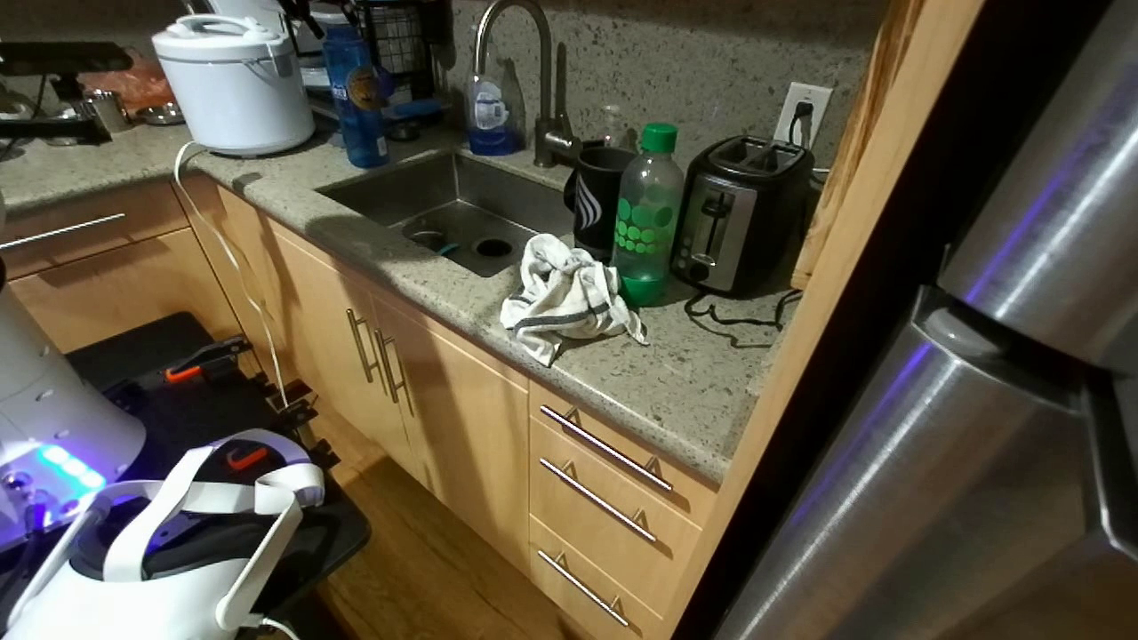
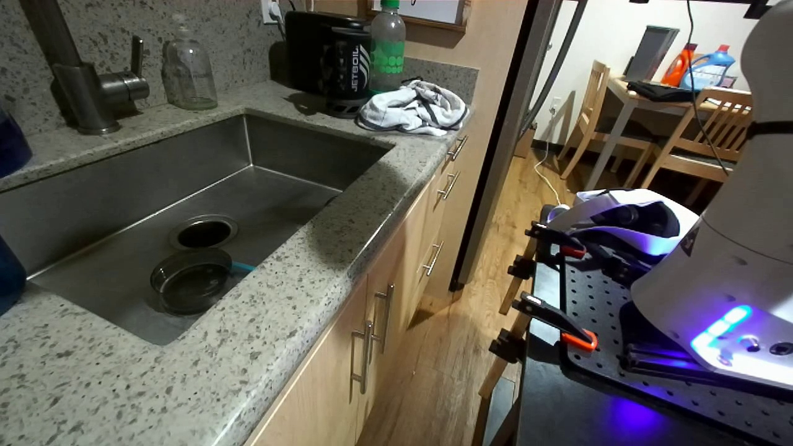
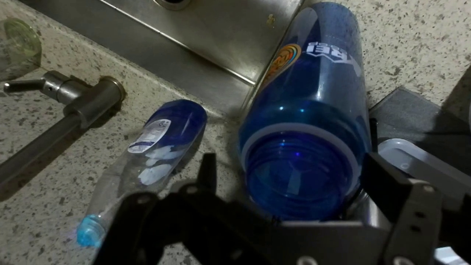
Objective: Put the blue bottle, the black mug, and the green bottle in the sink
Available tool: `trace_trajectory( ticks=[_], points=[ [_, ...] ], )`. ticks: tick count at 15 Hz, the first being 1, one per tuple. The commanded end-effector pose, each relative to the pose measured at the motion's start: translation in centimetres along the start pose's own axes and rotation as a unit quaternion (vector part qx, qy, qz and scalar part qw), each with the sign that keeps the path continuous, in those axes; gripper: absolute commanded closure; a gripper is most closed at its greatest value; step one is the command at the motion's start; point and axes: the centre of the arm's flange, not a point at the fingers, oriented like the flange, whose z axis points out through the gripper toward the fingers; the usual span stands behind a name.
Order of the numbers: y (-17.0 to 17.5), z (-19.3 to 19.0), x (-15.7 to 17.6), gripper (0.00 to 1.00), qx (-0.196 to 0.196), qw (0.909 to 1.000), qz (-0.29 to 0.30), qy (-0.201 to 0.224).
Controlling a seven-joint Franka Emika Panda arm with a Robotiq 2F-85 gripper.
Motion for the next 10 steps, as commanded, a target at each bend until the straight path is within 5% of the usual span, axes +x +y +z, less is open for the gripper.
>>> trace_trajectory(
  ticks=[1, 10],
  points=[
    [-0.6, -0.1, 2.2, 0.0, 0.004, 0.9998, -0.02, -0.003],
    [-0.9, 0.2, 3.4, 0.0, 0.027, 0.9991, -0.033, 0.006]
  ],
)
